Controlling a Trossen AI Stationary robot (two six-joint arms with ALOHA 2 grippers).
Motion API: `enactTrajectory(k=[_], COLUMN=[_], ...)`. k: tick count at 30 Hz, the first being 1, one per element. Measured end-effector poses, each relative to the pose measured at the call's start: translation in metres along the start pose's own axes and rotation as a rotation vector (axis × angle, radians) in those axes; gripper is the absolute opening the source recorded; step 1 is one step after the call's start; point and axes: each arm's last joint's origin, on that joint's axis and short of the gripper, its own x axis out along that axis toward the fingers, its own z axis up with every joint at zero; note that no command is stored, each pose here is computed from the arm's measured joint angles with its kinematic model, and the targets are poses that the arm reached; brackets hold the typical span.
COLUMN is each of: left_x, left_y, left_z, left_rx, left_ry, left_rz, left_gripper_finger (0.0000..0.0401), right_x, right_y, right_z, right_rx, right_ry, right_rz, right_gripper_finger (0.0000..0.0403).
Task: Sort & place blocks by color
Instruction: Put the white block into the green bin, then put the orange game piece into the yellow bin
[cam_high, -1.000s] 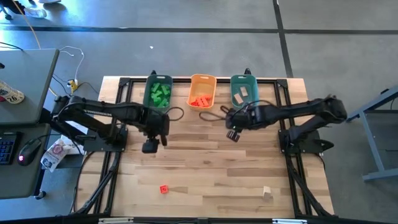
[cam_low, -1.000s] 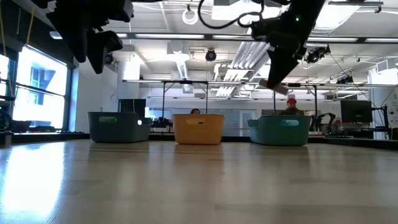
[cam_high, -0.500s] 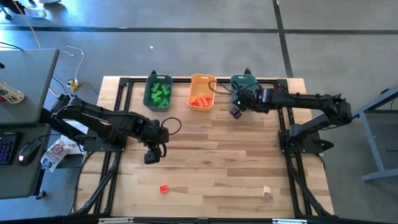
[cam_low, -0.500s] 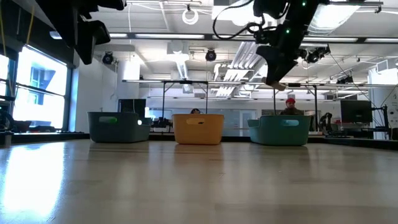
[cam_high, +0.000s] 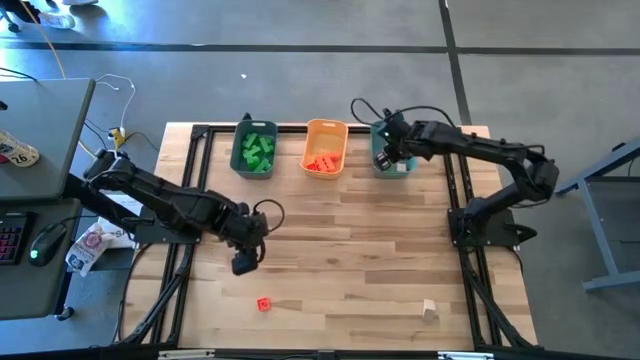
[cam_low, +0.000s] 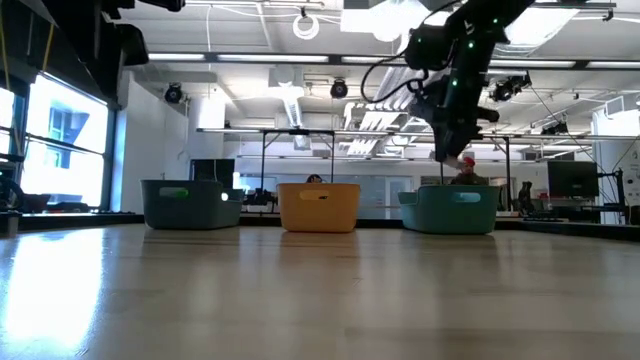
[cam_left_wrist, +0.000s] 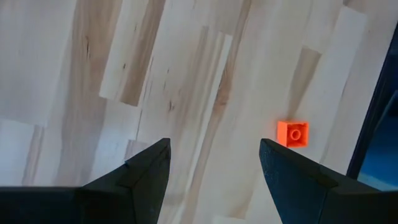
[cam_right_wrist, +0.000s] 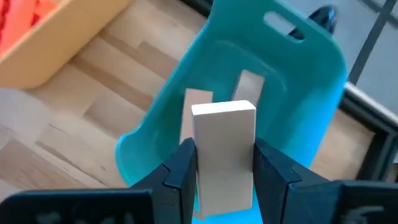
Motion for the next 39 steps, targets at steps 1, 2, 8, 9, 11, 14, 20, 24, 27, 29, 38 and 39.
enactTrajectory(k=[1, 2, 8, 9, 11, 14, 20, 24, 27, 29, 38, 39], left_x=[0.0, 0.001, 0.002, 0.002, 0.002, 0.001, 0.005, 0.013, 0.021, 0.026, 0.058, 0.062], left_y=[-0.002, -0.003, -0.014, -0.016, -0.018, -0.021, -0.031, -0.037, -0.041, -0.044, -0.063, -0.065], left_z=[-0.001, -0.002, -0.01, -0.011, -0.013, -0.015, -0.017, -0.019, -0.019, -0.019, -0.018, -0.019], left_rx=[-0.012, -0.02, -0.049, -0.054, -0.071, -0.086, -0.09, -0.082, -0.097, -0.124, -0.081, -0.07], left_ry=[-0.004, -0.005, -0.009, -0.01, -0.019, -0.034, -0.049, -0.034, -0.01, 0.023, 0.106, 0.106], left_rz=[0.003, 0.009, 0.011, 0.009, 0.011, 0.019, 0.0, 0.006, 0.026, 0.025, -0.015, -0.017], left_gripper_finger=[0.0229, 0.0229, 0.0229, 0.0229, 0.0229, 0.0229, 0.0229, 0.023, 0.0231, 0.0234, 0.0237, 0.0237], right_x=[0.005, 0.009, 0.031, 0.034, 0.039, 0.043, 0.048, 0.049, 0.049, 0.049, 0.049, 0.049], right_y=[0.0, 0.0, 0.002, 0.002, 0.004, 0.006, 0.008, 0.007, 0.007, 0.007, 0.007, 0.007], right_z=[0.001, 0.001, 0.002, 0.002, 0.001, 0.0, 0.0, 0.001, 0.001, 0.002, 0.003, 0.003], right_rx=[0.0, -0.007, -0.015, -0.017, -0.022, -0.053, -0.08, -0.101, -0.098, -0.097, -0.13, -0.13], right_ry=[0.015, 0.027, 0.098, 0.108, 0.122, 0.143, 0.162, 0.149, 0.143, 0.134, 0.116, 0.116], right_rz=[0.002, 0.005, -0.022, -0.026, -0.031, -0.017, 0.002, -0.018, -0.018, -0.017, -0.05, -0.05], right_gripper_finger=[0.0099, 0.0099, 0.0099, 0.0099, 0.0099, 0.01, 0.0142, 0.018, 0.0194, 0.0198, 0.0199, 0.0199])
